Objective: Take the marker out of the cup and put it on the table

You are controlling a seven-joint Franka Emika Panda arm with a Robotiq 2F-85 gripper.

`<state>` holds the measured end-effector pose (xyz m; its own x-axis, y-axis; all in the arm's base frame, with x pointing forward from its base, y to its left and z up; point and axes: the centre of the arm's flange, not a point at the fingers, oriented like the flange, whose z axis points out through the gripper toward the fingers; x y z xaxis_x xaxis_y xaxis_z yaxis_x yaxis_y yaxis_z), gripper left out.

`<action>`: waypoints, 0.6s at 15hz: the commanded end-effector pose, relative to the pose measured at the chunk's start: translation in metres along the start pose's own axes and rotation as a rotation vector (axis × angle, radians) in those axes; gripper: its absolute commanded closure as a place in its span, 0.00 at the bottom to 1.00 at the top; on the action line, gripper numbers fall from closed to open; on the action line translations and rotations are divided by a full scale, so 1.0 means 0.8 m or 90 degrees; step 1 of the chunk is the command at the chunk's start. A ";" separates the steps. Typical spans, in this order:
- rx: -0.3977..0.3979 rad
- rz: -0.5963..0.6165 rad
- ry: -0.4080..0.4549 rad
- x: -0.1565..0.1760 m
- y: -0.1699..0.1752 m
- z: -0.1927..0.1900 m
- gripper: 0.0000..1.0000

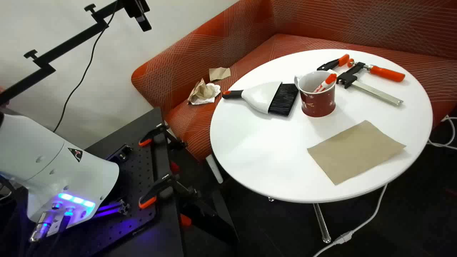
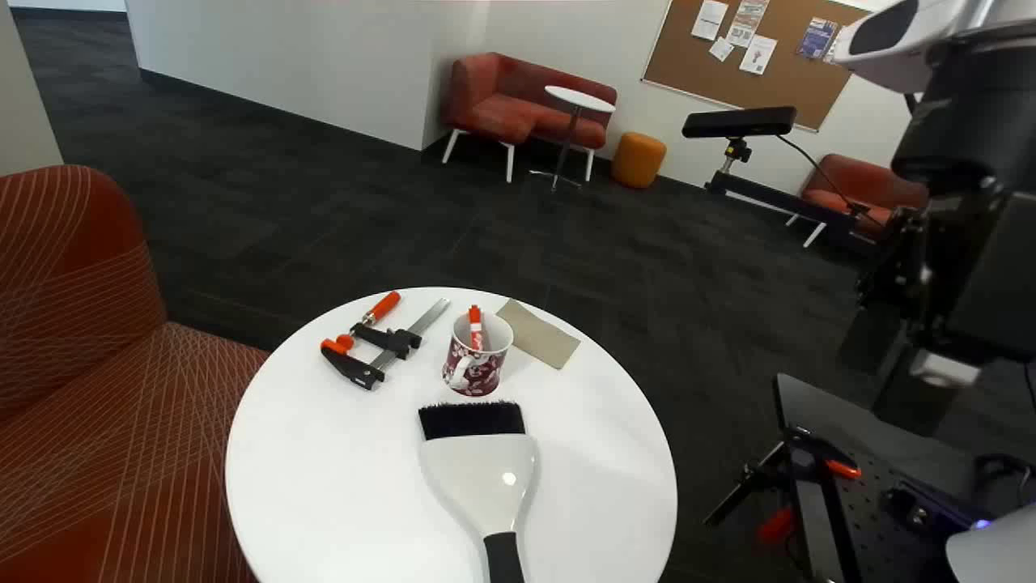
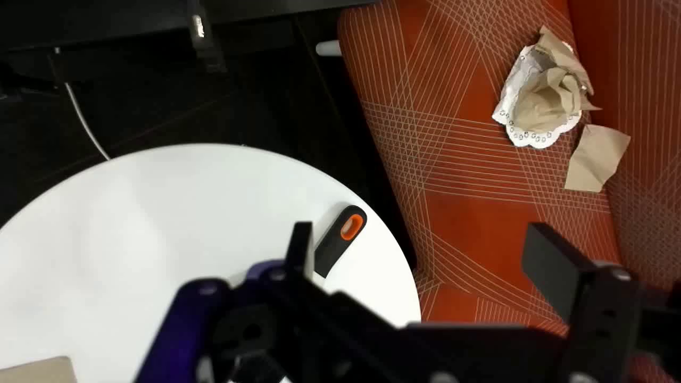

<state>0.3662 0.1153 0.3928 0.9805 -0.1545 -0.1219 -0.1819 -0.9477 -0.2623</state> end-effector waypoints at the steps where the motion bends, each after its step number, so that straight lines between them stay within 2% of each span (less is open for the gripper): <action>1: 0.000 0.000 0.000 0.000 0.000 0.000 0.00; 5: 0.000 0.000 0.000 0.000 0.000 0.000 0.00; 9: -0.028 0.023 0.074 0.033 0.007 -0.009 0.00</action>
<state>0.3714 0.1101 0.3943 0.9828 -0.1638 -0.0850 -0.1802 -0.9511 -0.2508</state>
